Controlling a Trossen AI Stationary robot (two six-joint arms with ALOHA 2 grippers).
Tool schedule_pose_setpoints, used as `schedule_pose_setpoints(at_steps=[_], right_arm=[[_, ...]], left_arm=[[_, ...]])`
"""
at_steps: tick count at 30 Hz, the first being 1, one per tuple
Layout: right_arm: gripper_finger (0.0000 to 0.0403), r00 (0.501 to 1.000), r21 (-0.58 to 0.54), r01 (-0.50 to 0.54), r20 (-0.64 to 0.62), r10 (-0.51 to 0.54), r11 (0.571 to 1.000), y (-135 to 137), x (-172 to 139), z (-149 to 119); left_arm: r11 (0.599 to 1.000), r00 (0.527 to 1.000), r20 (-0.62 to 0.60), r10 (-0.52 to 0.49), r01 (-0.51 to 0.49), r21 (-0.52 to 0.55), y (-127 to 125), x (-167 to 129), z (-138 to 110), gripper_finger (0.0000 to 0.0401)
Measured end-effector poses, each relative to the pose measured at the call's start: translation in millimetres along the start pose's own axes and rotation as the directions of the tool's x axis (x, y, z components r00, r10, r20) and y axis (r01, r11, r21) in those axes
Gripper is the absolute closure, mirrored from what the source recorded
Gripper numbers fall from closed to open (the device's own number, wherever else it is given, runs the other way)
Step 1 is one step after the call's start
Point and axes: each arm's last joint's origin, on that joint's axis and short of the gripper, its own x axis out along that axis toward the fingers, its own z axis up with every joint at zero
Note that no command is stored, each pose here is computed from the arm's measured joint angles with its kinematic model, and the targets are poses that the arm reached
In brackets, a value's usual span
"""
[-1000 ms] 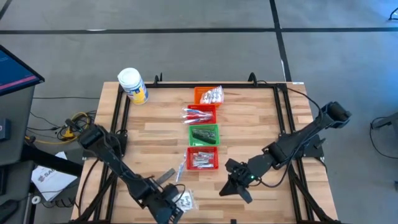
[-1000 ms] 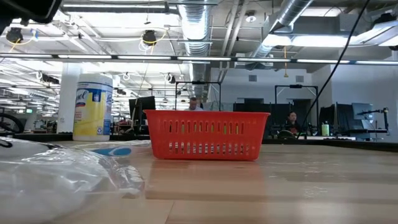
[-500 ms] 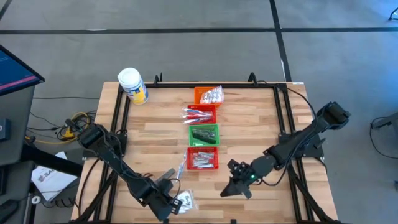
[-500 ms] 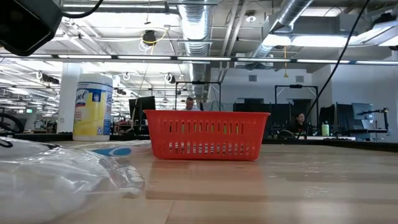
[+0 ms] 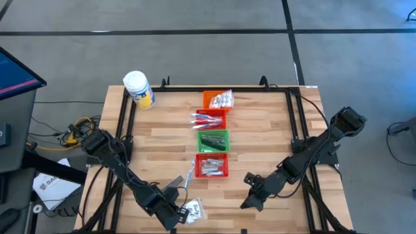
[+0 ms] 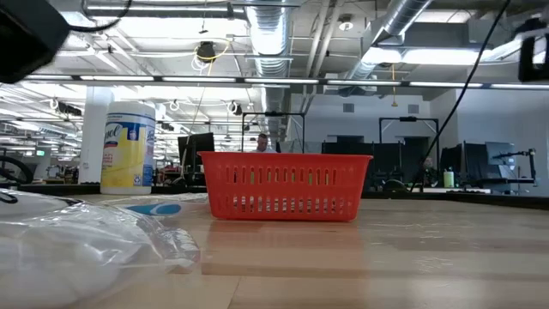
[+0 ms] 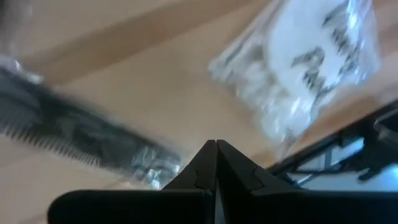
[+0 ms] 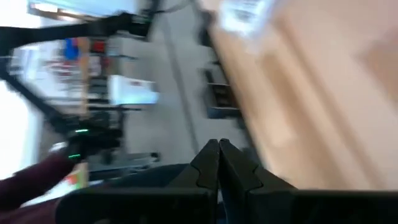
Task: Pick & Place Travel size toiletries
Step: Put the transparent cotton pack into the orange basket
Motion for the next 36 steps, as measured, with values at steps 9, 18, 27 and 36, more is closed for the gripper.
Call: schedule_pose_setpoints(at_steps=[9, 18, 27, 36], right_arm=[[0.0403, 0.990, 0.009, 0.136, -0.024, -0.136, 0.991, -13.4, -0.8, -2.3], [0.0357, 0.988, 0.005, 0.152, -0.027, -0.152, 0.988, -14.9, -1.1, -2.6], [0.0280, 0.987, 0.015, 0.162, -0.012, -0.162, 0.987, -16.4, 0.1, -1.4], [0.0237, 0.986, 0.077, 0.161, -0.053, -0.157, 0.984, -30.6, 23.0, -5.8]], left_arm=[[0.997, 1.000, 0.019, 0.011, -0.010, -0.074, -2.6, 0.7, 10.2, 0.0400], [0.994, 1.000, -0.007, 0.018, -0.019, -0.109, -1.7, 0.5, 7.0, 0.0400], [0.989, 1.000, 0.002, 0.008, -0.008, -0.147, -6.1, 1.2, 15.9, 0.0400], [0.983, 0.998, 0.037, -0.054, 0.059, -0.173, -9.9, 0.3, 5.2, 0.0400]])
